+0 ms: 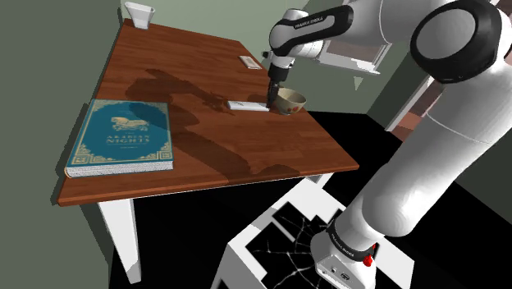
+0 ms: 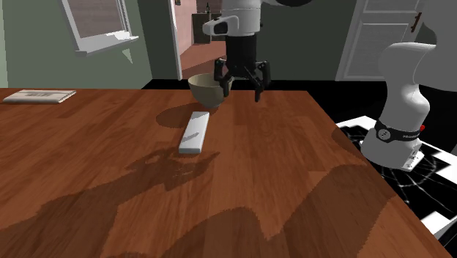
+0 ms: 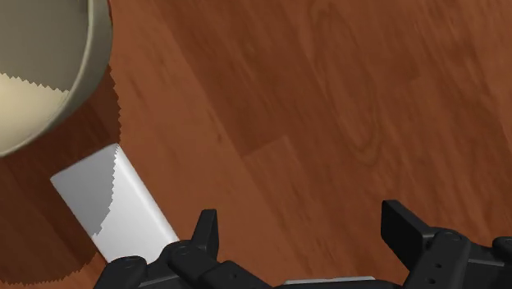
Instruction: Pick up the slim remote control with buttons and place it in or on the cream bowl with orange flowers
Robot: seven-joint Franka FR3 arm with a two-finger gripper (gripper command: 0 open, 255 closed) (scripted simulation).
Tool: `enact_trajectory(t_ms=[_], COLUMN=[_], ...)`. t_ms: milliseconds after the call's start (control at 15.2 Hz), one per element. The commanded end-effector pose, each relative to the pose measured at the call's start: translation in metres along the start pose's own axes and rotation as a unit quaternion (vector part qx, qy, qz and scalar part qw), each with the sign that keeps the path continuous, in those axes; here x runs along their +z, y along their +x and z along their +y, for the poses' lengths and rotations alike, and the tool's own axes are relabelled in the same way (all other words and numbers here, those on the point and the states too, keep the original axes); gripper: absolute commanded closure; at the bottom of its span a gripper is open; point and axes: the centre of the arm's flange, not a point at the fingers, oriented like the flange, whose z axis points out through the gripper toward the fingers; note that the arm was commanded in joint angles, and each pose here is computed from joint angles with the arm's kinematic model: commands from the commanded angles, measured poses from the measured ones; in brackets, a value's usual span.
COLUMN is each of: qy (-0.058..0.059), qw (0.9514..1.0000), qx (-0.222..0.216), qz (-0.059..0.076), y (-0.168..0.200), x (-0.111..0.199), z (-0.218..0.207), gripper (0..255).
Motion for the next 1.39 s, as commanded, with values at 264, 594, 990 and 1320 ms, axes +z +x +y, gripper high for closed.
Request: enact_trajectory(t_ms=[264, 594, 990, 1320], qy=[-0.005, -0.009, -0.009, -0.009], qw=[0.9974, 0.9918, 0.9918, 0.9918], qx=[-0.071, -0.127, -0.127, -0.127], qz=[0.003, 0.005, 0.005, 0.005], y=[0.040, 0.077, 0.078, 0.078], x=[0.026, 0.048, 0.080, 0.088], z=[0.063, 0.108, 0.109, 0.109], gripper=[0, 0, 0, 0])
